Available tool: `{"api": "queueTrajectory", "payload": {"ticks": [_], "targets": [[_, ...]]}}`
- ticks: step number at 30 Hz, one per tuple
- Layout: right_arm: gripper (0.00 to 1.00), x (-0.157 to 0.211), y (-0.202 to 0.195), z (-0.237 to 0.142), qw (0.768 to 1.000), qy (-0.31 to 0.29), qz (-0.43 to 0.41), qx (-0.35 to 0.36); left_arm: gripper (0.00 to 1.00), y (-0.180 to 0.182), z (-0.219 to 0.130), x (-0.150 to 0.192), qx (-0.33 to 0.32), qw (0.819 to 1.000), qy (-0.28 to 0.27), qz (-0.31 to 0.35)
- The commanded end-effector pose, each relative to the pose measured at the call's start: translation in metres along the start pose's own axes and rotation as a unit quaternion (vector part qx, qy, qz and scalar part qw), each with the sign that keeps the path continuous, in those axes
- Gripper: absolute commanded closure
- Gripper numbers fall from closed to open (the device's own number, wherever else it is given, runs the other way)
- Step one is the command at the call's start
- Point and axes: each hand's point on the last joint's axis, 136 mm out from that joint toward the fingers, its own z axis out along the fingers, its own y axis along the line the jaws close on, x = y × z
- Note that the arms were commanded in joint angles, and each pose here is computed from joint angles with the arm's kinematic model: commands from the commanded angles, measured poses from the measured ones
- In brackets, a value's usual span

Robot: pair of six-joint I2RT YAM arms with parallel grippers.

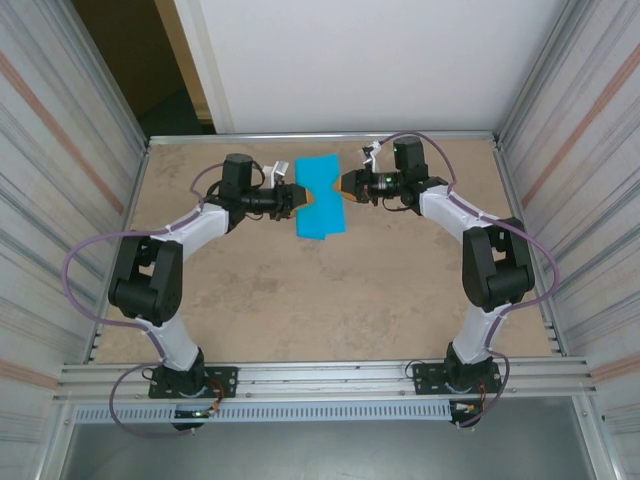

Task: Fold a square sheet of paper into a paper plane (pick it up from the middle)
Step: First fold in half a square sheet of paper at the center of the table.

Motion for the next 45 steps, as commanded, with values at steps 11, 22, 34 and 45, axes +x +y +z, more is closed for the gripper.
{"api": "queueTrajectory", "payload": {"ticks": [11,22,34,45], "targets": [[1.0,-0.016,0.007,-0.045,0.997,-0.057,-0.02,0.05,0.29,0.012,-0.032,-0.015,-0.071,0.994,-0.075,0.034],[1.0,-0.009,0.007,-0.115,0.979,-0.074,-0.036,0.188,0.03,0.035,-0.069,-0.013,-0.143,0.978,-0.146,0.044],[1.0,0.025,-0.014,-0.011,0.989,-0.005,0.021,0.149,0.01,0.059,-0.042,0.001,-0.132,0.984,-0.122,0.01],[1.0,0.045,-0.082,0.046,0.985,0.015,0.104,0.141,0.01,0.092,-0.03,0.028,-0.175,0.98,-0.088,-0.021]]}}
